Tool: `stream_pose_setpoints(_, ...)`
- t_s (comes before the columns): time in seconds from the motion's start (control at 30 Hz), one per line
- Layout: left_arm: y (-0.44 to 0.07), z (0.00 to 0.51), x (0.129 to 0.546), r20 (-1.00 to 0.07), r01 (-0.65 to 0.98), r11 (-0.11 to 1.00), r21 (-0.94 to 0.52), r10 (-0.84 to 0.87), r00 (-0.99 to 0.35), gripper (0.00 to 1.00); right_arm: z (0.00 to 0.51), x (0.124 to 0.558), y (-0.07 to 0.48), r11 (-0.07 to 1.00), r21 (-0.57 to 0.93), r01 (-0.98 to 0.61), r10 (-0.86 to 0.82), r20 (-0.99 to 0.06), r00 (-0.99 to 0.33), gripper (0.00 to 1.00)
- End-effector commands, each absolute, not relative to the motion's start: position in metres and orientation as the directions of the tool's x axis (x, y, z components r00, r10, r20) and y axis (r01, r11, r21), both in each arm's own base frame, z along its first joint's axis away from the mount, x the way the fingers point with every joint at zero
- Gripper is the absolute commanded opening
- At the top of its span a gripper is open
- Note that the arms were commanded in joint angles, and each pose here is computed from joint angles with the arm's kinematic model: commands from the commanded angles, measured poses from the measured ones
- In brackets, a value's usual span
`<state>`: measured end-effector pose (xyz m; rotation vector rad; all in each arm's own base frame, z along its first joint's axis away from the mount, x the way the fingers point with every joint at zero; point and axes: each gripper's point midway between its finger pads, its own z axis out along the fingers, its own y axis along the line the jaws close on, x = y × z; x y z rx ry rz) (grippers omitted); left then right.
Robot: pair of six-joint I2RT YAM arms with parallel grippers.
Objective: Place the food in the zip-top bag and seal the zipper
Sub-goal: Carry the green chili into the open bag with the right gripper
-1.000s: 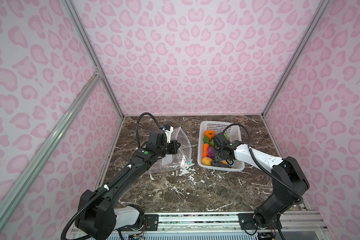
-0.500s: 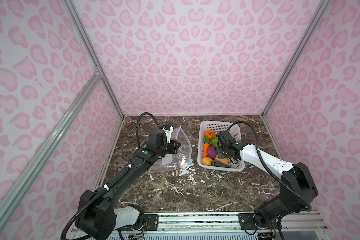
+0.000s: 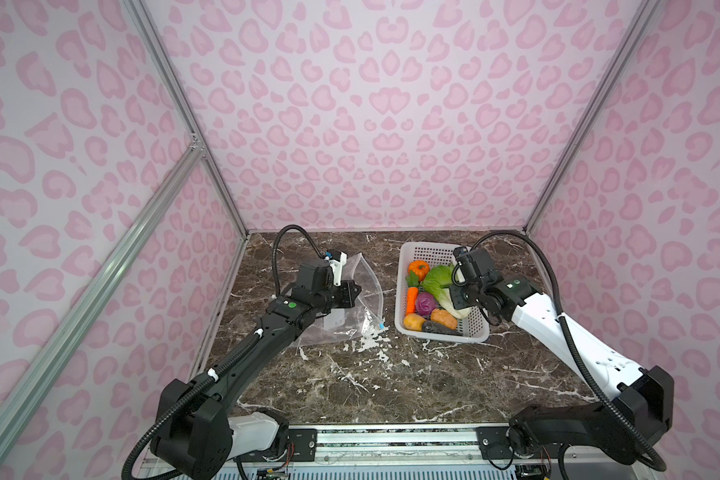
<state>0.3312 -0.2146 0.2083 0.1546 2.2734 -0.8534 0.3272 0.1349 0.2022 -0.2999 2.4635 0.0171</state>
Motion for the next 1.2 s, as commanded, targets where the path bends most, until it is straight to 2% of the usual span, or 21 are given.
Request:
stream_pose_setpoints(0.0, -0.219, 0.213, 0.333, -0.648, 0.346, 0.764, -0.545, -0.122, -0.752, 0.02, 0.220, 0.325, 0.182, 0.921, 0.110, -0.375, -0.210, -0.670, -0.712, 0.09)
stream_pose_setpoints(0.2, -0.222, 0.212, 0.332, -0.637, 0.352, 0.753, -0.555, -0.113, -0.763, 0.02, 0.245, 0.319, 0.251, 0.785, 0.282, -0.552, -0.174, -0.755, -0.633, 0.08)
stream_pose_setpoints(0.43, -0.226, 0.216, 0.329, -0.637, 0.372, 0.736, -0.566, -0.104, -0.764, 0.02, 0.233, 0.322, 0.306, 0.713, 0.308, -0.629, -0.214, -0.760, -0.614, 0.07)
stream_pose_setpoints(0.7, -0.228, 0.220, 0.326, -0.641, 0.384, 0.727, -0.570, -0.101, -0.760, 0.02, 0.199, 0.337, 0.353, 0.670, 0.349, -0.655, -0.258, -0.718, -0.647, 0.07)
stream_pose_setpoints(0.93, -0.227, 0.221, 0.326, -0.645, 0.384, 0.728, -0.568, -0.104, -0.757, 0.02, 0.157, 0.349, 0.377, 0.673, 0.393, -0.627, -0.275, -0.653, -0.705, 0.08)
stream_pose_setpoints(1.17, -0.226, 0.222, 0.325, -0.646, 0.382, 0.729, -0.568, -0.107, -0.756, 0.02, 0.131, 0.356, 0.381, 0.702, 0.393, -0.595, -0.279, -0.616, -0.736, 0.21)
